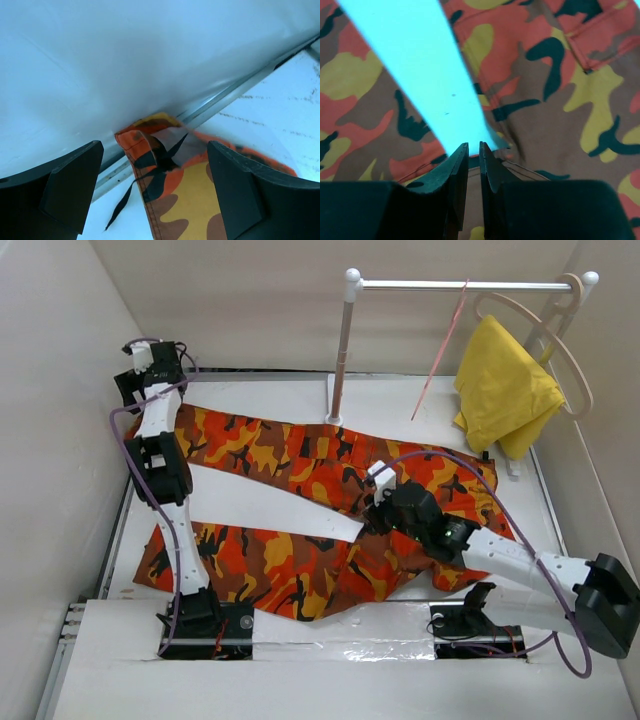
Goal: Place the trousers on the hanger
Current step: Flatten out the trousers at the center of the board.
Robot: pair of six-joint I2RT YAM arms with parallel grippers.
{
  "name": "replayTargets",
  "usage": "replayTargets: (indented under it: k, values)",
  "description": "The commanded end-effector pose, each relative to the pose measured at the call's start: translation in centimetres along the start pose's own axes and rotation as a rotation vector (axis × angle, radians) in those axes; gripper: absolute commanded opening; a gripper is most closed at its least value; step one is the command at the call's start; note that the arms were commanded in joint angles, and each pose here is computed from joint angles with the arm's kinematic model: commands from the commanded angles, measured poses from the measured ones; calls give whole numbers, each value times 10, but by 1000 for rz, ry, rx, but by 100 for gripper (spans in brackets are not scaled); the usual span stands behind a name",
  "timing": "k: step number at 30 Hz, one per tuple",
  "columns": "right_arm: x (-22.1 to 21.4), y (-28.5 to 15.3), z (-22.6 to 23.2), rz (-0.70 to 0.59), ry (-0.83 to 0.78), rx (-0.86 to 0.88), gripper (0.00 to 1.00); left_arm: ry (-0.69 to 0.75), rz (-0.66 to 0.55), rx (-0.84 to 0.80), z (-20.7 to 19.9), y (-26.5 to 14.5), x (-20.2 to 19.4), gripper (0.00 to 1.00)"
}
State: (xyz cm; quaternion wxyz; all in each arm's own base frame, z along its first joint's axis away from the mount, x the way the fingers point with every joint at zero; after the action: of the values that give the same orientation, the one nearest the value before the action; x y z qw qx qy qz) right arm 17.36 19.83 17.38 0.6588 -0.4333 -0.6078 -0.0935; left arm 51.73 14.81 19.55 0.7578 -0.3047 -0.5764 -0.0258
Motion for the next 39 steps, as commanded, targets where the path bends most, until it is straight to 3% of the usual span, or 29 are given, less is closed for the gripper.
replayTargets:
  k: [1,7,10,11,12,13,14,15,16,17,18,19,22,23,25,26,29,33,37,39]
  values:
    - [3,0,-19,-3,72,-106,19,28,-17,-29,-16,-18,-7,84]
    - [-10,-17,-64,11,209,-285,1,-43,-16,-118,-20,-48,7,78]
    - [-22,-34,-106,-19,317,-448,0,-86,-51,-210,-26,-86,14,68]
    - [-30,-38,-116,-14,344,-476,0,-81,-67,-269,-40,-109,6,61]
    - [-29,-40,-125,-54,370,-477,4,-88,-81,-314,-45,-125,7,56]
    - [-37,-47,-145,-54,414,-549,17,-109,-98,-389,-47,-150,16,51]
    - [-40,-50,-153,-63,432,-575,26,-99,-101,-469,-61,-180,6,33]
    - [-45,-53,-162,-58,466,-616,35,-115,-99,-523,-65,-198,4,22]
    - [-50,-56,-170,-51,494,-657,50,-121,-93,-636,-69,-223,7,16]
    - [-59,-61,-187,-48,529,-726,57,-122,-84,-696,-74,-242,4,4]
    - [-63,-64,-195,-48,560,-759,62,-126,-68,-773,-82,-273,-2,0]
    - [-68,-66,-202,-46,585,-788,70,-171,-27,-860,-82,-297,0,0]
    - [-83,-76,-231,-39,680,-896,78,-261,95,-1126,-69,-364,-10,0]
    - [-86,-78,-238,-42,700,-899,79,-273,132,-1191,-68,-368,-39,0]
    - [-99,-84,-255,-28,770,-910,79,-315,151,-1365,-45,-404,-53,0]
    - [-104,-86,-260,-20,795,-907,79,-328,210,-1370,-39,-400,-84,0]
    - [-120,-87,-276,37,853,-891,80,-321,248,-1419,-12,-409,-124,0]
    - [-135,-77,-283,86,905,-842,79,-313,282,-1431,19,-403,-156,0]
    - [-137,-68,-297,96,925,-776,70,-239,253,-1453,44,-412,-181,2]
    - [-138,-63,-300,95,942,-748,58,-179,222,-1401,51,-417,-194,4]
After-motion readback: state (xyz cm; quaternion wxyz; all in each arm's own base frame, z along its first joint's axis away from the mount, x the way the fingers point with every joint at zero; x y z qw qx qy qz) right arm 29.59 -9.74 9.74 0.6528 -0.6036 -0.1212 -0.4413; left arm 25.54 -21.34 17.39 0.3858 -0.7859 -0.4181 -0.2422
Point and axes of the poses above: each gripper's point midway between its finger pads, its own y axis out along the fingers, its own z axis along the line the jaws close on, x = y × z, the point moved 9 cm from there along -y, back along the fingers, and after that the axes turned 8 degrees about -y, right-handed, at the moved point
